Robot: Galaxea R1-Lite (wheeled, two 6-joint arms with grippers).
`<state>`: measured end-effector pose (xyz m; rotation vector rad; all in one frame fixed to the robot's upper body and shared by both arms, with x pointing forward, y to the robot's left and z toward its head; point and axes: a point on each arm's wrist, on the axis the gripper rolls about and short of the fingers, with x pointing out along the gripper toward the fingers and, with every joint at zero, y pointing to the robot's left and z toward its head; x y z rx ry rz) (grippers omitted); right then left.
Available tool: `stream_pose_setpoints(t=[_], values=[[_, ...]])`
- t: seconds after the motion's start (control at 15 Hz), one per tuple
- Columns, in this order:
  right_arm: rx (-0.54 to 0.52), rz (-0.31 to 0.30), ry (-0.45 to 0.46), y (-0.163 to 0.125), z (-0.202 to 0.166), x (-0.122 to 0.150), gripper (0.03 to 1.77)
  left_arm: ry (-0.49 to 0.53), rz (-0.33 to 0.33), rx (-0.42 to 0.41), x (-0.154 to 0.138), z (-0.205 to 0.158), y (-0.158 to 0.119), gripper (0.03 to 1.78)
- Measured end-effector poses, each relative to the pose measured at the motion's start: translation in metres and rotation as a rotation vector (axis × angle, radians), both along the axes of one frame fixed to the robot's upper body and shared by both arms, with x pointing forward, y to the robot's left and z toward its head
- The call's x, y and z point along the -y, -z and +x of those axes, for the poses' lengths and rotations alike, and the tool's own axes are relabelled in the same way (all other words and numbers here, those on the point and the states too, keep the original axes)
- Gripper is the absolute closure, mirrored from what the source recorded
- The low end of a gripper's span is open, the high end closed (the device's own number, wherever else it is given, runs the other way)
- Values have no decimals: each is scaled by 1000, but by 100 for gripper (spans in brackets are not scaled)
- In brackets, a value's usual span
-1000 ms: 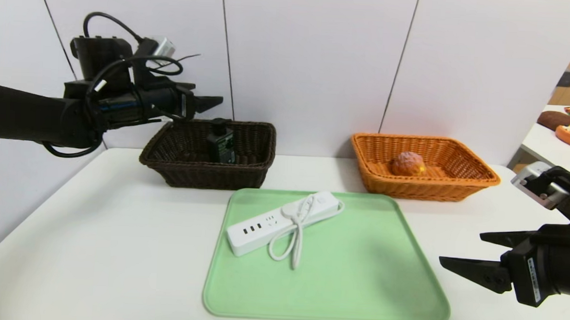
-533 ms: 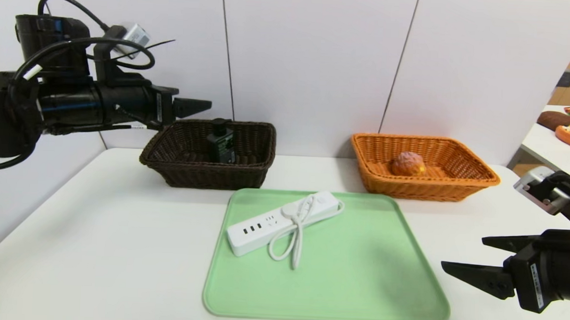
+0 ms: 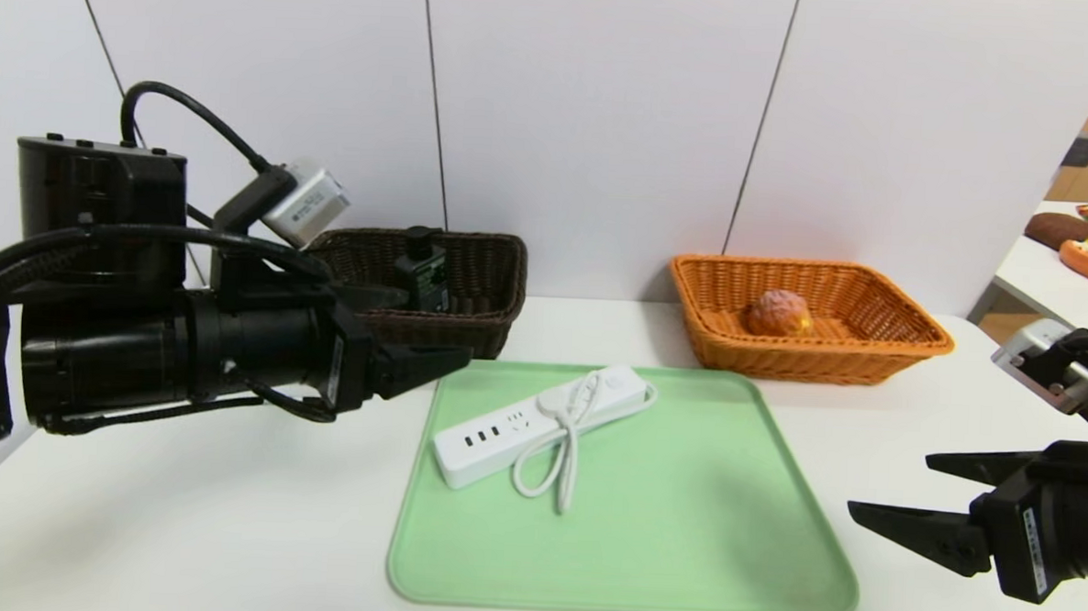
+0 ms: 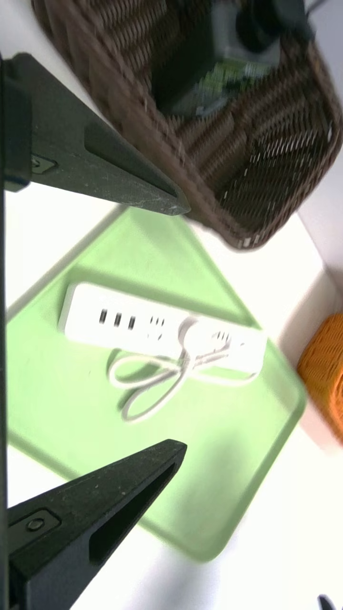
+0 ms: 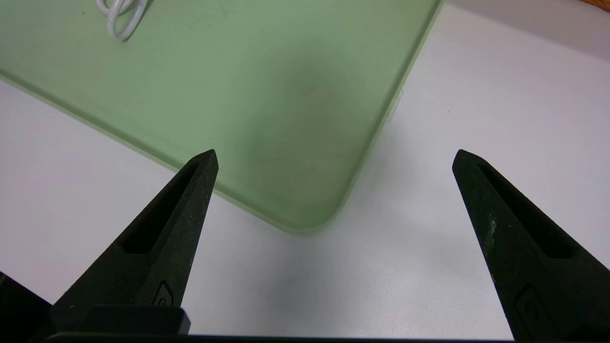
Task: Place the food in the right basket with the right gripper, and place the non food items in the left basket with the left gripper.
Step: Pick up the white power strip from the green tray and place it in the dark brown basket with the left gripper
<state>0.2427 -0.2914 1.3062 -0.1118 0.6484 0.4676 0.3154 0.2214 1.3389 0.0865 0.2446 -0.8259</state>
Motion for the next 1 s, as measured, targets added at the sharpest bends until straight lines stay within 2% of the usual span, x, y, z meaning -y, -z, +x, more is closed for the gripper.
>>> stream_pose_setpoints(t=[0.2,0.47,0.8,1.0], values=[[-1,-1,-3,1,-2,0,10,42,45,-25,26,-18,13,13],[3,2,-2,1,-3,1,10,136,94,-68,54,-26,29,12],[-2,3,-3,2,-3,1,10,168,164,-141,79,-8,49,12],[-3,4,2,2,-3,2,10,180,232,-128,88,8,60,12]])
